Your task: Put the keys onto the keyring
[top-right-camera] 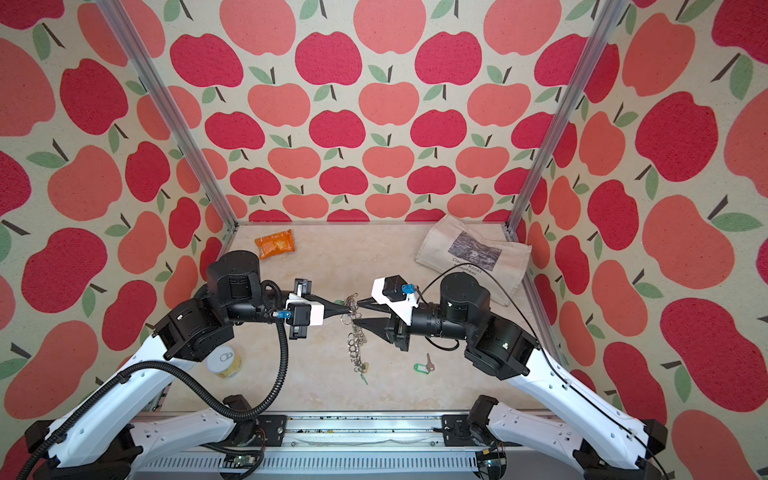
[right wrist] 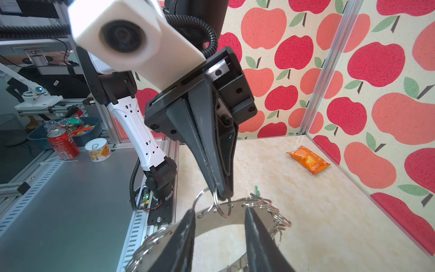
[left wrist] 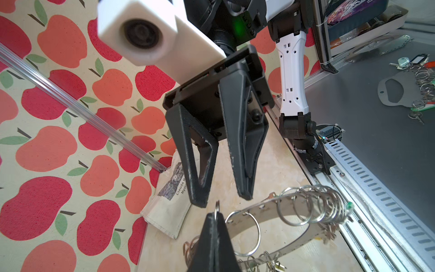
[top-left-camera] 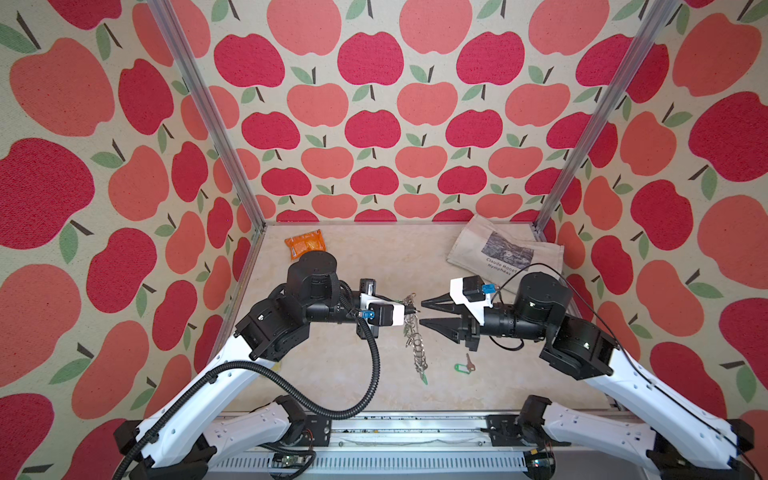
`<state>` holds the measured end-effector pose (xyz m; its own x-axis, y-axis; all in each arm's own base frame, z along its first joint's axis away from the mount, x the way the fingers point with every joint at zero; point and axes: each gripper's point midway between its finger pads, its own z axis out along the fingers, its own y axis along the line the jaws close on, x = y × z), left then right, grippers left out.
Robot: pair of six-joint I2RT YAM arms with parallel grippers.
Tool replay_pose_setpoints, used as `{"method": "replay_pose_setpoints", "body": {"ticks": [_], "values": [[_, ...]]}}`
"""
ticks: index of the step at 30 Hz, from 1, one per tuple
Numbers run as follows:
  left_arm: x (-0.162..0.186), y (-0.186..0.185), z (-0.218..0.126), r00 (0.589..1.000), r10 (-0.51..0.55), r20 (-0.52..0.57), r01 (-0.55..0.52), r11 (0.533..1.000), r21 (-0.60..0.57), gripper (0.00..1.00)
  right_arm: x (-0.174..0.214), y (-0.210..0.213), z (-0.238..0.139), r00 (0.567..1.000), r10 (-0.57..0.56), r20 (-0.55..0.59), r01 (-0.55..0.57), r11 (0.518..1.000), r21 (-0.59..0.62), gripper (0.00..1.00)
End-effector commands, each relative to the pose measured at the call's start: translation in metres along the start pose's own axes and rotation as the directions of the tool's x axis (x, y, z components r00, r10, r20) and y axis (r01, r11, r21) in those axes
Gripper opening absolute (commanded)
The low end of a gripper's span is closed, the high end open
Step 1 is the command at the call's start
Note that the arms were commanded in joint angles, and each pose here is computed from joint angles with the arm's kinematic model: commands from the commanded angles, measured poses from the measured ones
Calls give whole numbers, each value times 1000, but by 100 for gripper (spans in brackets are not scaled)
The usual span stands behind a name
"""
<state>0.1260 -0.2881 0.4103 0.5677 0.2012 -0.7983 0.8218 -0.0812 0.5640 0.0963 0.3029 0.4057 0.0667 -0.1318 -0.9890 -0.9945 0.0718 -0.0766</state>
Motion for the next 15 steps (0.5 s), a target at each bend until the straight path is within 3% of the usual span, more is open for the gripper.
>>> {"method": "replay_pose_setpoints", "body": {"ticks": [1, 8, 15], "values": [[-21, 0, -8, 998, -45, 48, 44, 999, 25, 0, -8, -2, -4, 998, -61, -5, 61, 998, 29, 34], [-24, -1, -9, 996, -59, 61, 57, 998, 34, 0, -13, -1, -2, 997, -76, 6, 76, 997, 26, 24], [-27, 1, -10, 995, -64, 72, 63, 998, 27, 0, -12, 2, -1, 997, -74, 0, 74, 997, 11, 24]]}}
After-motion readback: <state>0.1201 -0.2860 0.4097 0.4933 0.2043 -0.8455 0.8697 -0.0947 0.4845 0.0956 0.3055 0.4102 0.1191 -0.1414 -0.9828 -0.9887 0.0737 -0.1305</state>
